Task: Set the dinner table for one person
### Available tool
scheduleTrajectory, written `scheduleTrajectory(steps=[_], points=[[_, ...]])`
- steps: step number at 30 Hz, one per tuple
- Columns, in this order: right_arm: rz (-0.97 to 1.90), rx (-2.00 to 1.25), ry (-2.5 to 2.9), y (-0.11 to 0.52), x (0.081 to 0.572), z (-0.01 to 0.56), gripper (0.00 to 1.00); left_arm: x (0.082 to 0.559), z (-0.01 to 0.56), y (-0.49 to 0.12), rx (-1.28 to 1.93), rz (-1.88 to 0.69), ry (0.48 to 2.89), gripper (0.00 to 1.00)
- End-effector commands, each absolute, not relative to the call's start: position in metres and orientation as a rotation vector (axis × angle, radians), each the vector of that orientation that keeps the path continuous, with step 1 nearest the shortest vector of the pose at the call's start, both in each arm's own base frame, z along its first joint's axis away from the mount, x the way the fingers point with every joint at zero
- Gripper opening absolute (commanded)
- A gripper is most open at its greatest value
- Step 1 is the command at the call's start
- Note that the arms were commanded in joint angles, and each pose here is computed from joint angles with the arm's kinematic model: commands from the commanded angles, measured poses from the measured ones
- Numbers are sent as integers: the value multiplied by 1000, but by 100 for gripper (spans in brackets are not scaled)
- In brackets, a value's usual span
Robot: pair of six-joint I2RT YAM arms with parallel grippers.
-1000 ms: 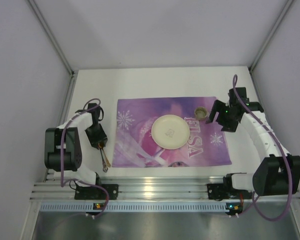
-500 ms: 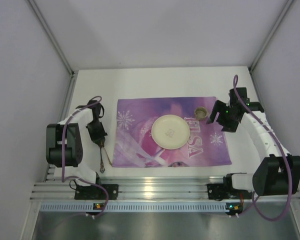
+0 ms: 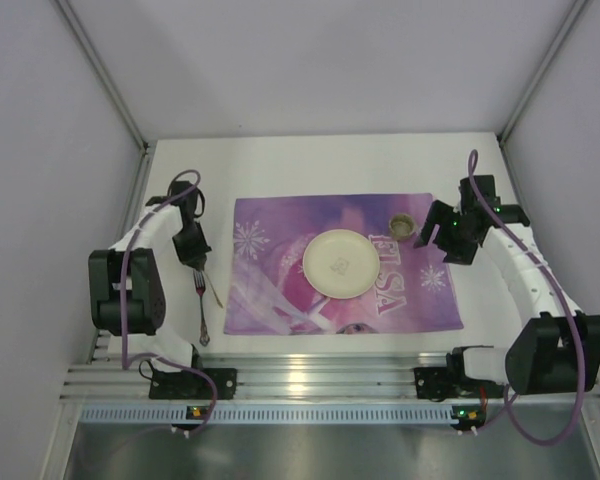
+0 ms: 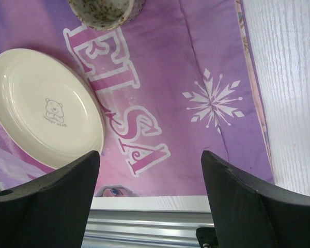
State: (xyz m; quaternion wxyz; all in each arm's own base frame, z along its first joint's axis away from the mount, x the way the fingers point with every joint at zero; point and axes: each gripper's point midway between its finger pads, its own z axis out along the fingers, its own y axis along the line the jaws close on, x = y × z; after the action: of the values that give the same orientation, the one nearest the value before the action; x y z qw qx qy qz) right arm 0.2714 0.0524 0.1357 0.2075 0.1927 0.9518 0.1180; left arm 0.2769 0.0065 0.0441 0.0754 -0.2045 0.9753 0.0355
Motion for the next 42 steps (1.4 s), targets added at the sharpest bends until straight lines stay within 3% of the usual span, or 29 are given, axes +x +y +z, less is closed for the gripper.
scheduleTrajectory(steps=[1, 4, 5, 6, 8, 12, 19, 26, 31, 42], points=[[326, 555, 2614, 48, 268, 149, 80, 312, 98, 19, -525, 140, 2752, 0], [324, 548, 2607, 47, 266, 153, 82, 326, 130, 20, -475, 124, 2670, 0], [321, 545, 2599, 47, 263, 156, 89, 340, 145, -2, -380, -52, 2608, 0], [322, 543, 2595, 47, 263, 157, 89, 340, 145, -2, -379, -54, 2607, 0], [306, 541, 2594, 45, 260, 157, 99, 350, 157, -42, -244, -270, 2540, 0], [293, 525, 2595, 42, 252, 161, 100, 358, 175, -111, -95, -466, 2460, 0], [254, 543, 2580, 36, 233, 178, 100, 354, 208, -285, 63, -932, 2321, 0], [377, 557, 2525, 49, 216, 229, 100, 326, 200, -435, 163, -1246, 2283, 0], [338, 529, 2520, 44, 198, 242, 100, 309, 161, -504, 213, -1253, 2345, 0], [293, 491, 2565, 40, 173, 230, 100, 299, 99, -527, 171, -1141, 2430, 0]])
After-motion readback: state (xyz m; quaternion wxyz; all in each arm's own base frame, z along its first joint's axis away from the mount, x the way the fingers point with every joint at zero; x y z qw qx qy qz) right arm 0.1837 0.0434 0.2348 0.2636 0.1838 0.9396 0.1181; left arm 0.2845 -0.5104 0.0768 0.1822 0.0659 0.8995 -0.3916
